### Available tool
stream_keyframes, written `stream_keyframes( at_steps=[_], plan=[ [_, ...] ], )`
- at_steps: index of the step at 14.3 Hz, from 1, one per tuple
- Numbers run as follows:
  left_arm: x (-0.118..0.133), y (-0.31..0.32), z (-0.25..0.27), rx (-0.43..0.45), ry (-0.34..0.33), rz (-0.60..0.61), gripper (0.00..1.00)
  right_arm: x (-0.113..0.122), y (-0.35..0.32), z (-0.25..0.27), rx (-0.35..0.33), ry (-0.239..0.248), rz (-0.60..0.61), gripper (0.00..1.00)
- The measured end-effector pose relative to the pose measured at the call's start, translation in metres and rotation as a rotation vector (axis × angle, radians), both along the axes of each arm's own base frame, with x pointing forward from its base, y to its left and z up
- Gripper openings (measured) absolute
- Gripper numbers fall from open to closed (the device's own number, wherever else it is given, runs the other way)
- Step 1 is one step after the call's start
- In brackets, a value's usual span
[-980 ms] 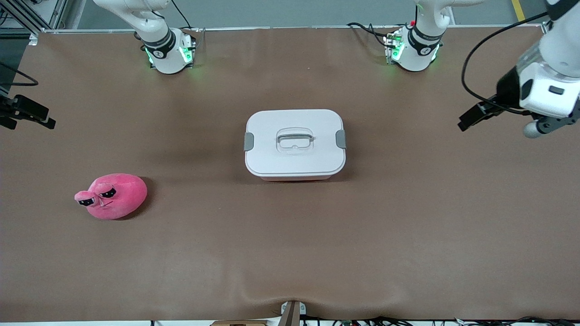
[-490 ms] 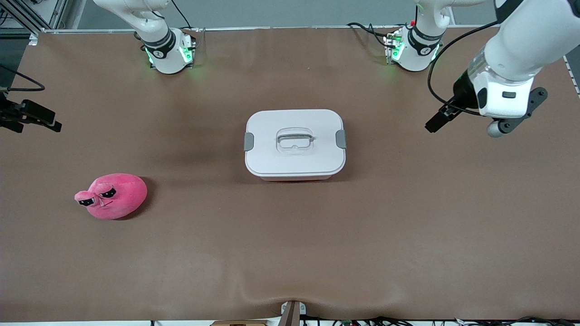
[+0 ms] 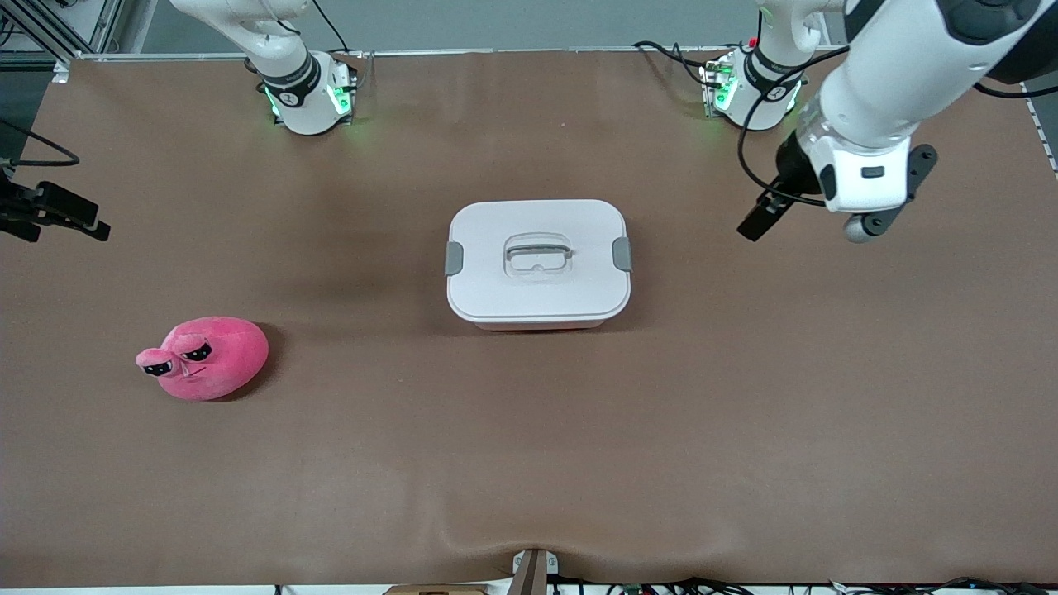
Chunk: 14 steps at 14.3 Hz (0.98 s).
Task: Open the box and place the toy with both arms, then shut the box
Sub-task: 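Lower the left gripper onto the grey lid handle and grasp it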
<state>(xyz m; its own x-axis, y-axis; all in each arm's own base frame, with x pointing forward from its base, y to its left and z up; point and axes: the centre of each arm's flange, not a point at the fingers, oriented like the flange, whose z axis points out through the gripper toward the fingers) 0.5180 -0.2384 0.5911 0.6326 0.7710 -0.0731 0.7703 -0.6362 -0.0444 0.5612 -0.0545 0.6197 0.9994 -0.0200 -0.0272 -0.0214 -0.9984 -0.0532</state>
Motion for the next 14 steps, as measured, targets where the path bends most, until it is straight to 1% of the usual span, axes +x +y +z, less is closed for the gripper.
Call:
stream_keyframes(
  at_steps=[5, 9, 14],
  plan=[
    [-0.009, -0.043, -0.016, 0.004, 0.014, 0.123, 1.00, 0.000, -0.001, 0.000, 0.000, 0.000, -0.002, 1.00],
    [-0.016, -0.083, -0.038, 0.008, 0.036, 0.215, 1.00, 0.000, -0.003, 0.001, 0.000, -0.003, -0.005, 1.00],
    [-0.023, -0.128, -0.067, 0.001, 0.050, 0.365, 1.00, 0.000, -0.003, 0.002, -0.001, -0.003, -0.006, 1.00]
  ],
)
